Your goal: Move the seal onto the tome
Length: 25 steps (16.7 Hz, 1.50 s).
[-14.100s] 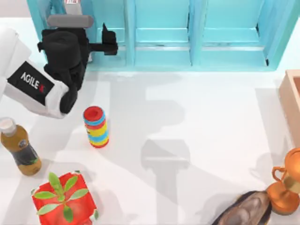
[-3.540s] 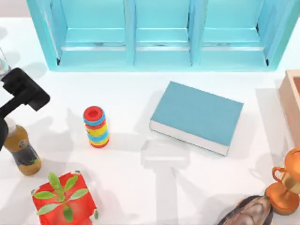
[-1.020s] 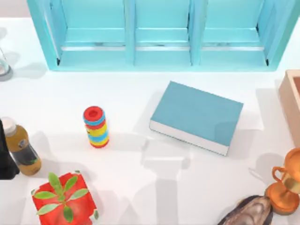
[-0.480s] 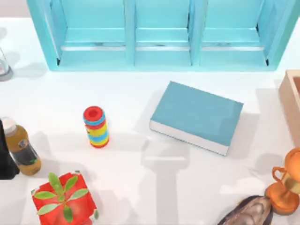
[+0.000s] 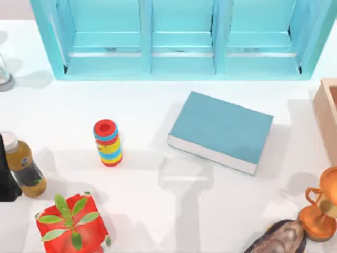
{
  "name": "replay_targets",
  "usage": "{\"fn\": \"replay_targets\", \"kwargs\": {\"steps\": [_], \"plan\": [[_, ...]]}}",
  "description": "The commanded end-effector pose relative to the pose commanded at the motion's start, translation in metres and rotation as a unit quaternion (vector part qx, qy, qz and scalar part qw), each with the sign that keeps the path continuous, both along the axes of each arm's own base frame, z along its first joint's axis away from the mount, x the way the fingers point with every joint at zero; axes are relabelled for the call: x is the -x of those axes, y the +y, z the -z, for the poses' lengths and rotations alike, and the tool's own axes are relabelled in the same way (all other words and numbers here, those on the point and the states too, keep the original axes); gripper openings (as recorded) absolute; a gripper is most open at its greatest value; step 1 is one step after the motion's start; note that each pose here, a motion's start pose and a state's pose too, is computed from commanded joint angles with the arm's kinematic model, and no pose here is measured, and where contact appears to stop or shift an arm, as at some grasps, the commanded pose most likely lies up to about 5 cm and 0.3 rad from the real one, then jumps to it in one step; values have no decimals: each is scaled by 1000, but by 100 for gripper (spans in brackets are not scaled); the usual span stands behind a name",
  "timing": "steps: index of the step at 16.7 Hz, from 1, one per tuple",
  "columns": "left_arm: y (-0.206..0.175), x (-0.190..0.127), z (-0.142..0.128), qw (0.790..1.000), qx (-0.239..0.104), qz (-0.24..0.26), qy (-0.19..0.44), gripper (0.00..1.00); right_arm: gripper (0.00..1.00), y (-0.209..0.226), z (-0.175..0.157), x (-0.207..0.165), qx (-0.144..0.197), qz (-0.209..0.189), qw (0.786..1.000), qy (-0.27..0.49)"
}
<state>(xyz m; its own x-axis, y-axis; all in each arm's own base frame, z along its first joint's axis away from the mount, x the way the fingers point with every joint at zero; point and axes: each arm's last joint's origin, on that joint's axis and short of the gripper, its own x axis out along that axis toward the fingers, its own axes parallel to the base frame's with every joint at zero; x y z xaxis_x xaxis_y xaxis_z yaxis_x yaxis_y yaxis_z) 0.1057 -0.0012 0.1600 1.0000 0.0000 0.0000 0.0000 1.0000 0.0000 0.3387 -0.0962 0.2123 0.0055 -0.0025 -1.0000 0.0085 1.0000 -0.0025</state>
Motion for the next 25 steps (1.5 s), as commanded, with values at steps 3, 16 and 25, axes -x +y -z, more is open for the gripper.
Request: {"fn": "replay_targets", "kwargs": {"steps": [3, 16, 25], "plan": [[0, 0, 0, 1000, 0, 0, 0, 100, 100, -1, 34, -1, 1, 0, 1000, -3], [0, 0, 0, 1000, 0, 0, 0, 100, 62, 0, 70, 2, 0, 0, 1000, -1], [0, 0, 0, 1000, 0, 0, 0, 100, 0, 0, 70, 2, 0, 0, 1000, -1]]}}
